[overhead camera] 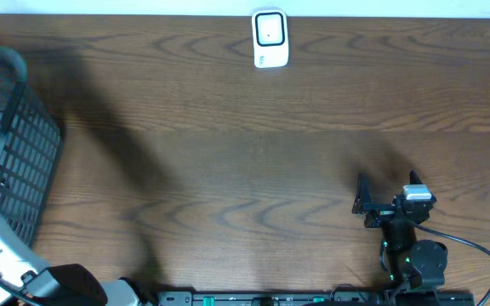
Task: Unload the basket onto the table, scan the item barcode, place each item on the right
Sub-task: 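Reach the left gripper into the basket and grasp the pink-purple packet, then carry the packet to the scanner with the left gripper, drop it on table, then reach the left gripper into the basket and grasp the green wipes pack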
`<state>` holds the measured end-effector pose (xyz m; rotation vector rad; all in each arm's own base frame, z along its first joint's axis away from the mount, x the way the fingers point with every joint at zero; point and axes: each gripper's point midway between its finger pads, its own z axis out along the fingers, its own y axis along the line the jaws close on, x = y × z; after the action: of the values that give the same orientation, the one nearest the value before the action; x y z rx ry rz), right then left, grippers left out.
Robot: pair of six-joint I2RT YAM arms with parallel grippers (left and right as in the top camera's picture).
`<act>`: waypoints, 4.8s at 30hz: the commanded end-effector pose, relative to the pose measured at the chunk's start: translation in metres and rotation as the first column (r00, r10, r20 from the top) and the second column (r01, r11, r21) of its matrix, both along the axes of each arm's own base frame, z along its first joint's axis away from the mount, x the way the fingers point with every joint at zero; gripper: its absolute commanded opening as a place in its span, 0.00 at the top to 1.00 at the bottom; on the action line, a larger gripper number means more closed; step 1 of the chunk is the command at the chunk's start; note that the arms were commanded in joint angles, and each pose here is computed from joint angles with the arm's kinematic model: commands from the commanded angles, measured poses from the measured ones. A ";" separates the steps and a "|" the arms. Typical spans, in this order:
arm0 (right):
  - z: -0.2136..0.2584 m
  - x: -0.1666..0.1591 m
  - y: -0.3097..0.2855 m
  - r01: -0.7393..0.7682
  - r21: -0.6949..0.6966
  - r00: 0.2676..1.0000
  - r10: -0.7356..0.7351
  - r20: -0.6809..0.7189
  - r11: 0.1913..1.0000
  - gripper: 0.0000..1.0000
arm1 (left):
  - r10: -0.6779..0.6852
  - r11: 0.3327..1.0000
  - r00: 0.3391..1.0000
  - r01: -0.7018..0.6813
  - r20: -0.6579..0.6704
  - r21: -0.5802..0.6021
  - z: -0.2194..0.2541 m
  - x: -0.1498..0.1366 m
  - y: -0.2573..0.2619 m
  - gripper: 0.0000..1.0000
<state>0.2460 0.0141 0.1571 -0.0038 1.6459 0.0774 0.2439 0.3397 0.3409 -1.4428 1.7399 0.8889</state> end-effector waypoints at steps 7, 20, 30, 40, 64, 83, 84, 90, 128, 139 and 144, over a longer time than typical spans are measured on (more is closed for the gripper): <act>-0.001 0.000 -0.001 0.002 0.014 1.000 -0.002 -0.001 1.000 0.01 | 0.082 0.975 0.994 -0.064 0.077 -0.215 -0.053 -0.020 0.013 0.02; -0.001 0.000 -0.001 0.002 0.014 1.000 -0.002 -0.002 1.000 0.01 | 0.028 0.840 0.986 -0.111 -0.162 -0.531 -0.200 -0.005 0.011 0.02; -0.001 0.000 -0.001 0.002 0.014 1.000 -0.002 -0.002 1.000 0.01 | 0.107 0.791 0.956 -0.248 -0.274 -0.559 -0.240 -0.021 0.011 0.02; -0.001 0.000 -0.001 0.002 0.014 1.000 -0.002 -0.002 1.000 0.01 | 0.084 0.751 0.941 -0.276 -0.327 -0.600 -0.289 -0.016 0.013 0.02; -0.001 0.000 -0.001 0.002 0.014 1.000 -0.002 -0.001 1.000 0.01 | -0.239 0.837 0.757 0.478 0.608 -0.267 0.019 0.076 -0.045 0.93; -0.001 0.000 -0.001 0.002 0.014 1.000 -0.002 -0.001 1.000 0.01 | -0.725 -0.197 -0.126 0.980 0.677 -0.028 0.084 0.135 -0.400 0.93; -0.001 0.000 -0.001 0.002 0.014 1.000 -0.002 -0.001 1.000 0.01 | -0.744 -0.296 -0.194 0.954 0.640 -0.054 0.069 0.130 -0.429 0.93; -0.001 0.000 -0.001 0.002 0.014 1.000 -0.002 -0.002 1.000 0.01 | -0.901 -0.390 -0.235 0.807 0.365 -0.444 -0.057 0.109 -0.514 0.93; -0.001 0.000 -0.001 0.002 0.014 1.000 -0.002 -0.001 1.000 0.01 | -0.562 0.759 0.741 0.639 0.367 -0.127 0.110 0.141 -0.175 0.02; -0.001 0.000 -0.001 0.002 0.014 1.000 -0.002 -0.001 1.000 0.01 | 0.224 0.878 0.957 -0.280 -0.183 -0.389 -0.042 -0.024 -0.023 0.02; -0.001 0.000 -0.001 0.002 0.014 1.000 -0.002 -0.001 1.000 0.01 | 0.220 0.804 0.924 -0.353 -0.312 -0.478 -0.109 -0.039 -0.004 0.02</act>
<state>0.2460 0.0141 0.1571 -0.0035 1.6459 0.0776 0.2177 0.3297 0.2529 -2.0343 2.0471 0.7568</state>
